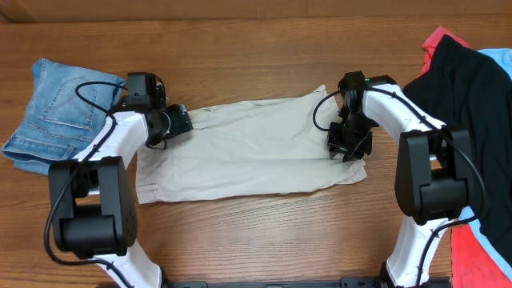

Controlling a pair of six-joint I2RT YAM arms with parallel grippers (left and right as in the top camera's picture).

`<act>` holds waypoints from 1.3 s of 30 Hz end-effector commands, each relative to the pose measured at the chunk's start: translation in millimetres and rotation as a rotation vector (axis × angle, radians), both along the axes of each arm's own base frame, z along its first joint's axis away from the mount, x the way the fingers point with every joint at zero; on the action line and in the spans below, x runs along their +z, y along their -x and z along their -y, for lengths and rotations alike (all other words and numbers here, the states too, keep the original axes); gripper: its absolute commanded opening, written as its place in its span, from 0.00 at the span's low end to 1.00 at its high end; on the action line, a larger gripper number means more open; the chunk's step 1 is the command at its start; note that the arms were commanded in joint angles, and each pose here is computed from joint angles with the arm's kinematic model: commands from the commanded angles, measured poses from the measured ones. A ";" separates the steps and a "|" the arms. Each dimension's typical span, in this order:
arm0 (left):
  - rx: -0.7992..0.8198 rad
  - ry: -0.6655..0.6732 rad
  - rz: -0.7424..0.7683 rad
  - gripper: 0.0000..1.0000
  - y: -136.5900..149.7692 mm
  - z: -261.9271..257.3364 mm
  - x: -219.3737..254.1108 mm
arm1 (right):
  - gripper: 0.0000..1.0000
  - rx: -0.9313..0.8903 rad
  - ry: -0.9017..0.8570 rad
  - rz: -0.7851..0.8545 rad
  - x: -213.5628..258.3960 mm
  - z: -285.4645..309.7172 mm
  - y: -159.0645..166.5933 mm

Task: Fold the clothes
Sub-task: 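Release the right corner and move the left gripper to the left edge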

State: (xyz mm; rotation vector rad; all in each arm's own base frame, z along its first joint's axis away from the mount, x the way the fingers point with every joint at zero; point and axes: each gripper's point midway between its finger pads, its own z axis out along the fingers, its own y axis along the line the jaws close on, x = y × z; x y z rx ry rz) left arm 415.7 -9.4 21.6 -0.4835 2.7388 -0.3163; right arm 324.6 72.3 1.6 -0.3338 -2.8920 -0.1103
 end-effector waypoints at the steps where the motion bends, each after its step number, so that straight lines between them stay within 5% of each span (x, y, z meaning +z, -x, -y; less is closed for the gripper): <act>1: 0.050 -0.113 0.087 0.76 -3.4 -37.1 46.4 | 0.36 -0.015 0.138 -0.010 -10.2 35.6 4.0; 8: 0.140 -0.244 0.025 0.81 43.4 -71.2 87.6 | 0.37 -0.015 0.138 -0.009 -10.3 35.5 3.8; 13: 0.156 -0.220 -0.126 0.83 74.5 -77.9 63.1 | 0.37 -0.016 0.138 -0.009 -10.3 35.5 3.8; 28: 0.095 -0.048 -0.369 0.86 93.4 -48.9 -27.2 | 0.38 -0.016 0.138 -0.008 -10.3 35.6 3.7; 36: 0.049 0.125 -0.456 0.70 101.0 -15.8 -63.1 | 0.38 -0.016 0.138 -0.008 -10.3 35.6 3.7; 39: 0.045 0.129 -0.486 0.56 105.8 -14.9 -71.8 | 0.38 -0.016 0.138 -0.009 -10.3 35.6 3.7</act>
